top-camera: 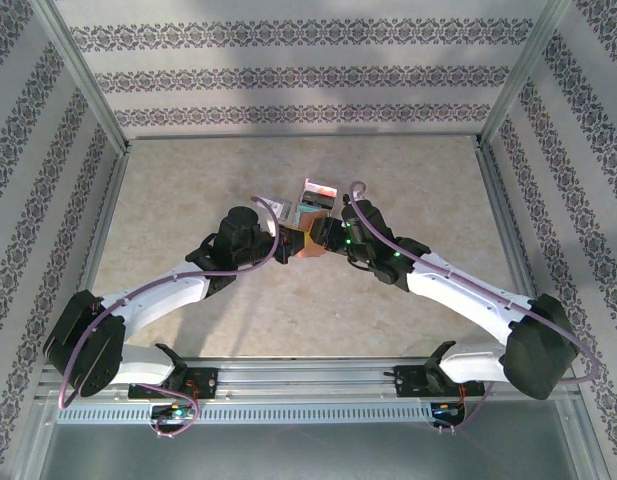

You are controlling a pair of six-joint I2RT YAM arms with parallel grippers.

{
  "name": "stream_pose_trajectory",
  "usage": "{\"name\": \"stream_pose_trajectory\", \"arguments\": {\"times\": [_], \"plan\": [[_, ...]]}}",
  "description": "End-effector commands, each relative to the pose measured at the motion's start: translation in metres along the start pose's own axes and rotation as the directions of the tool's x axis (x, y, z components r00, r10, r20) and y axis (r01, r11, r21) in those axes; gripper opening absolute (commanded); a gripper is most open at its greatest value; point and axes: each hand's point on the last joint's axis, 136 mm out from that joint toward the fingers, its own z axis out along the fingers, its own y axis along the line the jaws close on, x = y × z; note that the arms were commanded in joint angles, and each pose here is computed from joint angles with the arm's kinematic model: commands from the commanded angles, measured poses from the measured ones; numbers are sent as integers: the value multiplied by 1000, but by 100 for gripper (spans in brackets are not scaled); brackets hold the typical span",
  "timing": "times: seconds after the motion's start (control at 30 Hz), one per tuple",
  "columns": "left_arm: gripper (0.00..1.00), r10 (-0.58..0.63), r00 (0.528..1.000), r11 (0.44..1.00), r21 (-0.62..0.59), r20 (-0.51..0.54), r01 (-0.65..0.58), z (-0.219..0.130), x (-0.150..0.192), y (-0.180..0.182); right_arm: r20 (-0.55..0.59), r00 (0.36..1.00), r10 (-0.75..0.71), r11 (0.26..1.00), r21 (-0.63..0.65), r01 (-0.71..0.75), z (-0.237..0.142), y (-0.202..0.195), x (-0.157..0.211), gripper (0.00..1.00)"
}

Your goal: Take the credit cards out of the card holder

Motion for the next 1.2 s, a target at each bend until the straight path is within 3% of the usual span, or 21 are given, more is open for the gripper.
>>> {"name": "stream_pose_trajectory", "arguments": {"times": [0.0,0.17,0.47,0.63,0.77,1.17], "plan": [[0,26,998,994,107,59,-32,-1,-15,-24,-3,1000,4,997,-83,-4,1,26,-4,44],[0,29,996,992,117,83,-39,-3,-20,-28,-7,1000,-2,998,-60,1,5,20,-1,45],[0,42,990,990,125,138,-60,-8,-31,-32,-29,999,21,999,26,-20,12,-10,10,29],[0,44,989,991,123,139,-61,-8,-31,-32,-32,999,18,999,37,-17,12,-14,10,26],[0,41,988,993,103,146,-56,-9,-32,-28,-32,999,12,998,68,-10,9,-22,11,14],[0,36,988,997,59,149,-45,-10,-32,-21,-9,1000,24,996,85,-23,-1,-33,6,8]]}}
